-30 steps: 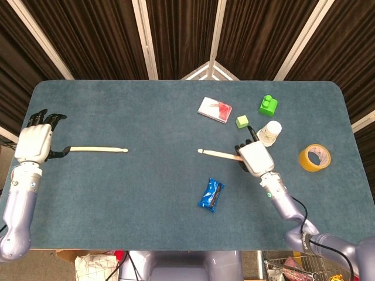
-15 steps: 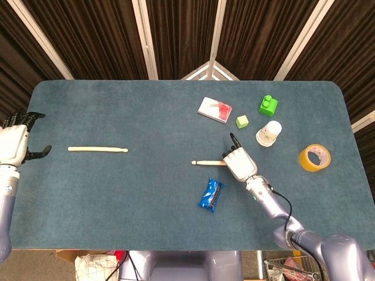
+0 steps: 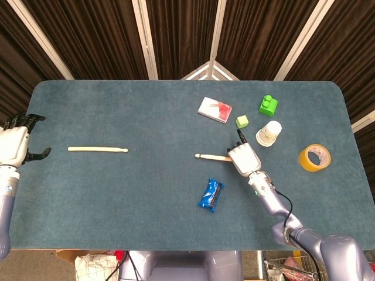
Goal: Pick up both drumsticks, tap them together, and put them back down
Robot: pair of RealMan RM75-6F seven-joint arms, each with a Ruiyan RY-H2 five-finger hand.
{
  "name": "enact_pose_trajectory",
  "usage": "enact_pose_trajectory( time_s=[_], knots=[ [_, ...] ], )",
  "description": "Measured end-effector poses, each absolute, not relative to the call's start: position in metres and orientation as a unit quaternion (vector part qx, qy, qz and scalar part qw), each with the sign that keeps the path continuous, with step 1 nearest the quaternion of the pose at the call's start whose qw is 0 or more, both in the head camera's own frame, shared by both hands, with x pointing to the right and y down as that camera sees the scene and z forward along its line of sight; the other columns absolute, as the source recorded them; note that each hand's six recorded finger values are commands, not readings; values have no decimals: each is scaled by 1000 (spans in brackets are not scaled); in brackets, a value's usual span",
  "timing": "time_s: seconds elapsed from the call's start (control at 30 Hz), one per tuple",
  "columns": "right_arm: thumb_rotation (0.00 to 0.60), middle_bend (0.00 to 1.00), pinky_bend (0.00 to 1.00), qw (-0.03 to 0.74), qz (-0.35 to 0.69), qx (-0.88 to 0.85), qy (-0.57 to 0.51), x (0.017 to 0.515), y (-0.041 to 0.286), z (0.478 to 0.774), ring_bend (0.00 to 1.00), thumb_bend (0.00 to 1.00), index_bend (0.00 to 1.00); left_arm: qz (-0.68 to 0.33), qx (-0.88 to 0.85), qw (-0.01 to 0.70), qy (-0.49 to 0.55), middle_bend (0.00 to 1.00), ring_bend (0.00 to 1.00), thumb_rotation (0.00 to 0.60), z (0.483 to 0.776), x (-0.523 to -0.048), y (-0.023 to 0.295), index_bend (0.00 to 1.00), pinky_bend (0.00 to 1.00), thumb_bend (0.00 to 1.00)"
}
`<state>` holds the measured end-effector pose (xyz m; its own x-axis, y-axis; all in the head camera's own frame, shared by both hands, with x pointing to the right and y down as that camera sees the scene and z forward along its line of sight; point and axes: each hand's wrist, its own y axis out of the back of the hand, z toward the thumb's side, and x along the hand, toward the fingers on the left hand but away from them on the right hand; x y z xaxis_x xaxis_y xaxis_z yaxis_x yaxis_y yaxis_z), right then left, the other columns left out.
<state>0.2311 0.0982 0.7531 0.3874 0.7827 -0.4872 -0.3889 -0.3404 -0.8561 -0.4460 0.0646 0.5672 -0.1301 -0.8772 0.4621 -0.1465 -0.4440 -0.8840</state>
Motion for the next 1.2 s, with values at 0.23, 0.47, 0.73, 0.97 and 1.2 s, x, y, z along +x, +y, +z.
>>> enact_pose_trajectory(
  time_s=[0.23,0.47,0.73,0.97,1.2],
  knots=[
    [600,515,39,540,555,-616,-147,242,98,754,441,517,441,-614,-589,297,434,128,0,600,570,-443,64,206,0,358],
    [600,445,39,535,580,-593,-158,249,92,749,430,517,319,-617,-586,294,436,120,0,600,570,-445,64,205,0,358],
    [600,246,39,514,602,-585,-175,250,91,736,260,492,128,-616,-590,302,426,70,0,600,566,-440,68,136,0,357],
    [600,112,39,463,585,-617,-251,243,95,690,169,264,42,-602,-617,315,397,36,0,600,558,-421,106,113,0,261],
    [600,77,36,372,556,-639,-378,275,120,625,151,191,29,-603,-610,339,387,6,0,600,553,-424,172,91,0,234]
  ],
)
